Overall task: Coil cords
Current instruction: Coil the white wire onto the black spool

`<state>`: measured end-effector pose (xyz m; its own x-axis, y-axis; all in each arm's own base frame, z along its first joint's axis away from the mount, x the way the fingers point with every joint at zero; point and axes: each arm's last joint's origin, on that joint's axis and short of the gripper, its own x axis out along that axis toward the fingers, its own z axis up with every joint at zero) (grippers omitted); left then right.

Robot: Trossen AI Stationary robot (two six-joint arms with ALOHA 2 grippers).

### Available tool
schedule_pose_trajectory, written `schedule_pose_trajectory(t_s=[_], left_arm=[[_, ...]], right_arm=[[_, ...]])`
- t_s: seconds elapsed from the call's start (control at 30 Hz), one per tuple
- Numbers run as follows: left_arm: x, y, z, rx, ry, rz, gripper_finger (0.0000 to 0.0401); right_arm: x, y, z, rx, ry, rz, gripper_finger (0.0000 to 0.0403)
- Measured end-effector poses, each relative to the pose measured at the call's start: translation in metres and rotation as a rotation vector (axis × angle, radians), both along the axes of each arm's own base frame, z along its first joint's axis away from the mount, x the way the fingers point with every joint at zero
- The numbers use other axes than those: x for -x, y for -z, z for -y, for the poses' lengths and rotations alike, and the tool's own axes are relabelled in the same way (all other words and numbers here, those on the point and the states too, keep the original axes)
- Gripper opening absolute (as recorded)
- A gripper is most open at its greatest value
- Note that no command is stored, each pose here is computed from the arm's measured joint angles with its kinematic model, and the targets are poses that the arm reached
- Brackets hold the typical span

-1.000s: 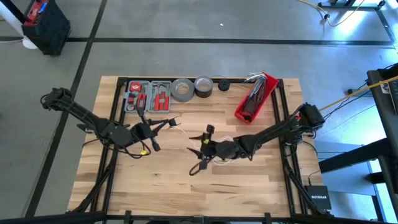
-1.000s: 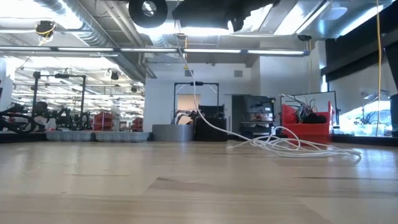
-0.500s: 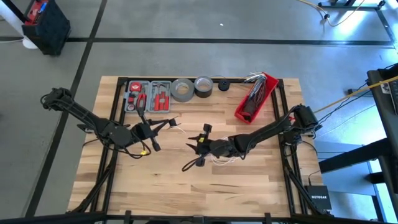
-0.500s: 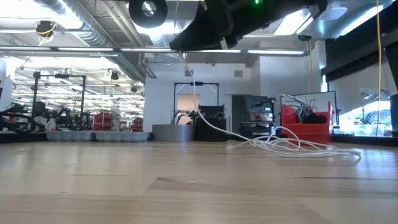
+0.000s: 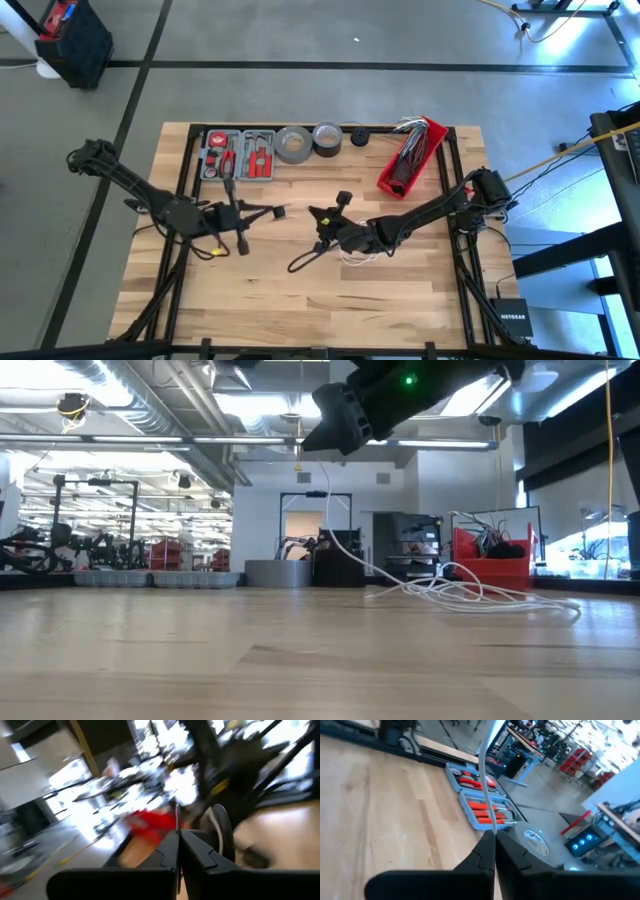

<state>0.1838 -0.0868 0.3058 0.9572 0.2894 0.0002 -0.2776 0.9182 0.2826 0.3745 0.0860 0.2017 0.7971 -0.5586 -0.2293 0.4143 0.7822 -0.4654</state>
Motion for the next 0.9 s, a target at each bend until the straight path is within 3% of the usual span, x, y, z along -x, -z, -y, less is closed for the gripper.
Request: schedule_pose_trajectory(t_s=[0.1, 0.2, 0.43, 0.9], left_arm=[[-0.001, -0.004, 0.003, 0.039, 0.078, 0.049, 0.0001], [-0.006, -0.005, 0.002, 0.053, 0.073, 0.071, 0.0001], [-0.027, 0.001, -0.005, 0.052, -0.006, 0.106, 0.0001], [-0.073, 0.031, -0.024, 0.018, -0.212, 0.109, 0.0001]], right_arm=[[-0.003, 0.0, 0.007, -0.067, -0.023, 0.03, 0.0004], [-0.01, 0.004, 0.007, -0.124, -0.068, 0.097, 0.0004], [-0.022, 0.028, 0.001, -0.18, -0.13, 0.148, 0.0004], [-0.034, 0.042, -0.001, -0.248, -0.16, 0.153, 0.0004]])
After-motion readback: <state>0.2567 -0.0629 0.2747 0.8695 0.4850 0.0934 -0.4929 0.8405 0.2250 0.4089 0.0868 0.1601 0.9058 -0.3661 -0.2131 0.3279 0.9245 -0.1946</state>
